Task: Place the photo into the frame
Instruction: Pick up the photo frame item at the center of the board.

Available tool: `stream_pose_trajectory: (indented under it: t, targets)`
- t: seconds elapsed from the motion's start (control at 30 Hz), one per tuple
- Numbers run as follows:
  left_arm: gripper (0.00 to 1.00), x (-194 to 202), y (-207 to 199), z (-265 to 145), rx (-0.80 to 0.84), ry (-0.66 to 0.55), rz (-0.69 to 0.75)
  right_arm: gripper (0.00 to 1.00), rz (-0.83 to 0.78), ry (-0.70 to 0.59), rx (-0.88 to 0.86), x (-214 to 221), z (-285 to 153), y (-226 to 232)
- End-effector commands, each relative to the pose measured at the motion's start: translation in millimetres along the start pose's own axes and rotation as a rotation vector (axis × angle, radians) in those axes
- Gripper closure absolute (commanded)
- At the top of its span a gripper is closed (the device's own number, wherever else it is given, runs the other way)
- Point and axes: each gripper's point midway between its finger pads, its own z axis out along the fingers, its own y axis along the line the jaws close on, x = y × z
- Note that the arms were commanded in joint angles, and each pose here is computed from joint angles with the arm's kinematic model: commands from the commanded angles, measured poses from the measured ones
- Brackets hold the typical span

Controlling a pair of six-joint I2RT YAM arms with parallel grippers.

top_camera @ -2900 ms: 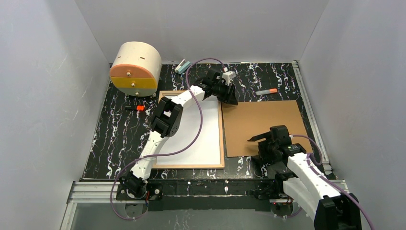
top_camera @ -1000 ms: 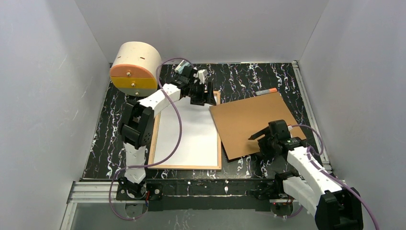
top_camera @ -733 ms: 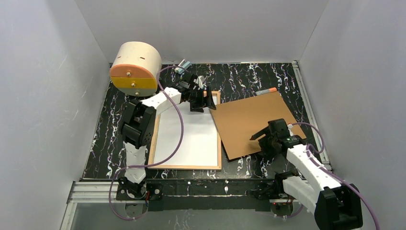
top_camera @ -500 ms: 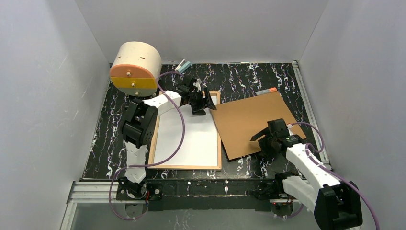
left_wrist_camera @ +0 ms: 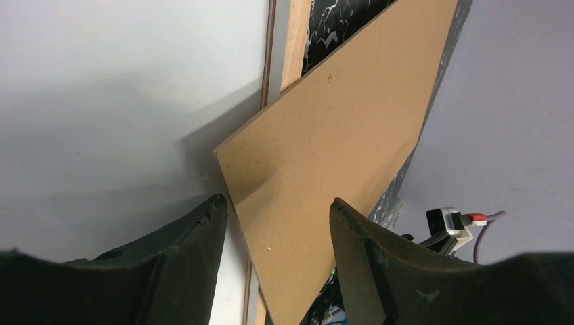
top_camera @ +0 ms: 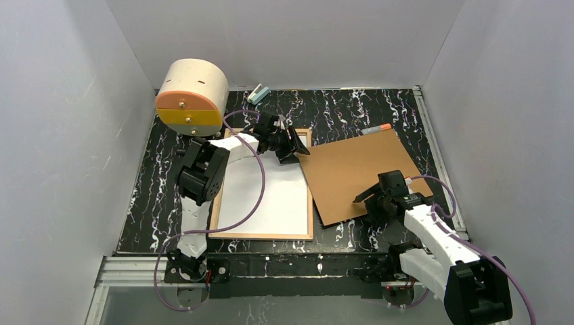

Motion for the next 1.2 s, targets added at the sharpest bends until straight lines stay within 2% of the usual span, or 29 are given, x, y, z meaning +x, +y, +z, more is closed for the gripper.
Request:
stream_pose_trajectory:
  t: [0.0, 0.2, 0.43, 0.7, 0.83, 1.03, 1.17]
  targets:
    - [0.46, 4.1, -8.2, 3.1, 0.075, 0.020, -0.057, 0.26, 0.009, 0.008, -0.001, 3.5, 4.0, -4.7]
    - [0.53, 11.5, -15.1, 9.0, 0.193, 0.038, -0.161, 0.26, 0.014, 0.038, -0.007, 9.2, 8.6, -5.4]
    - [0.62, 11.0, -17.4, 9.2, 0.216, 0.034, -0.149, 0.27, 0.014, 0.041, 0.000, 9.2, 9.5, -5.0]
    - [0.86, 4.5, -19.2, 9.4, 0.238, 0.010, -0.101, 0.27, 0.011, 0.040, -0.004, 7.6, 5.8, -0.3]
    - [1.00, -9.7, -27.1, 2.5, 0.280, -0.021, -0.066, 0.23, -0.001, 0.028, -0.015, 4.4, 0.4, 4.3]
    - [1.00, -29.4, -55.1, -10.5, 0.377, -0.046, -0.043, 0.17, -0.062, -0.032, -0.046, -9.8, -20.7, 20.3]
    - [1.00, -49.8, -74.5, -29.0, 0.426, -0.071, -0.052, 0.12, -0.147, -0.123, -0.110, -30.5, -48.8, 46.2]
